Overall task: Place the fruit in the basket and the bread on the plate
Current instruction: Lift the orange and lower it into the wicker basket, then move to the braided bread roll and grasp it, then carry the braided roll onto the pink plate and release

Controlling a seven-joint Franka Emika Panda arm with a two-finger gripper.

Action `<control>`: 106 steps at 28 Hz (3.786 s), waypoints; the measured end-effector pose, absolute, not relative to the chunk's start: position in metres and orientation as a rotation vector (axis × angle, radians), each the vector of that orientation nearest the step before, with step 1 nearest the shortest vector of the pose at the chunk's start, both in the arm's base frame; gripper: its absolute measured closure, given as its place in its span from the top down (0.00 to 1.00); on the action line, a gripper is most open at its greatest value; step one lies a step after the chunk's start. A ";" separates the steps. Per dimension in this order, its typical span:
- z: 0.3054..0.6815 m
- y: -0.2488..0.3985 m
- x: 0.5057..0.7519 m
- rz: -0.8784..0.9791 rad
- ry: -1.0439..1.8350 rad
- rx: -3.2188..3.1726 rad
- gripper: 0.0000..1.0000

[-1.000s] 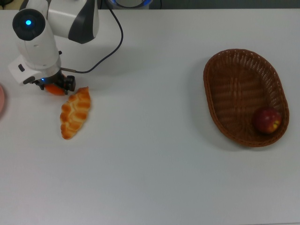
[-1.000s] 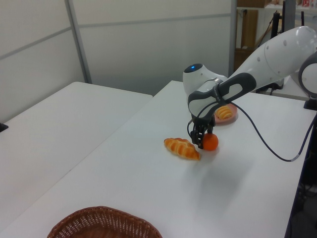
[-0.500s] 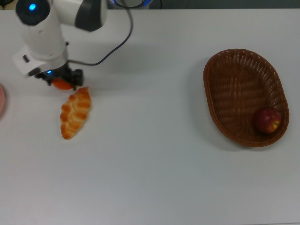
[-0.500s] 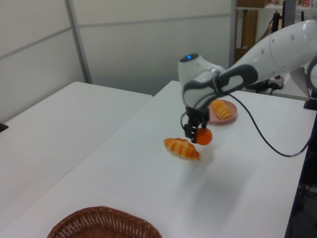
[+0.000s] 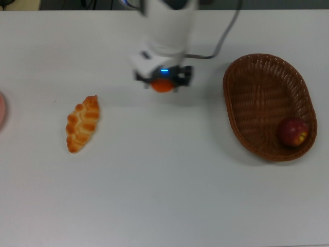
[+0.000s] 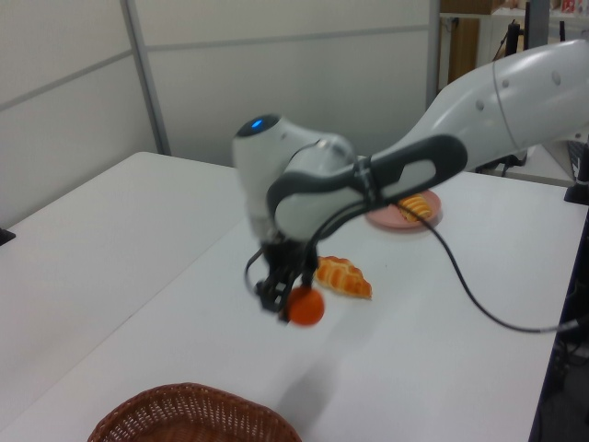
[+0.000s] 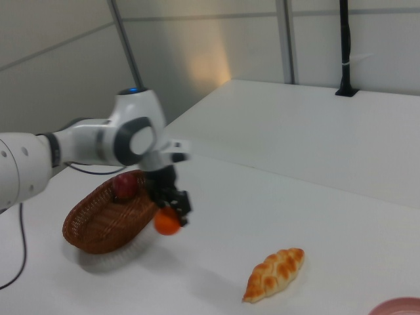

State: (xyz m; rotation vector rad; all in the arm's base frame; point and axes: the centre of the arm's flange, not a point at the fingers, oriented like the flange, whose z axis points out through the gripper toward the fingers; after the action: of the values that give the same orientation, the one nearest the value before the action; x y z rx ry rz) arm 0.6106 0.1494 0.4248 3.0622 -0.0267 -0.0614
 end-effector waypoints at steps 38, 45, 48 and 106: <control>0.424 0.337 0.585 0.077 -0.040 2.990 1.00; 0.462 0.174 0.631 -0.018 -0.078 2.970 1.00; 0.466 0.107 0.643 -0.048 -0.098 2.990 1.00; 0.329 -0.142 0.672 0.153 -0.695 2.934 0.49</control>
State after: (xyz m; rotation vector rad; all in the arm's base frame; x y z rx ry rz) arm 0.6723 -0.1424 0.3288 2.9344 -0.6953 0.1526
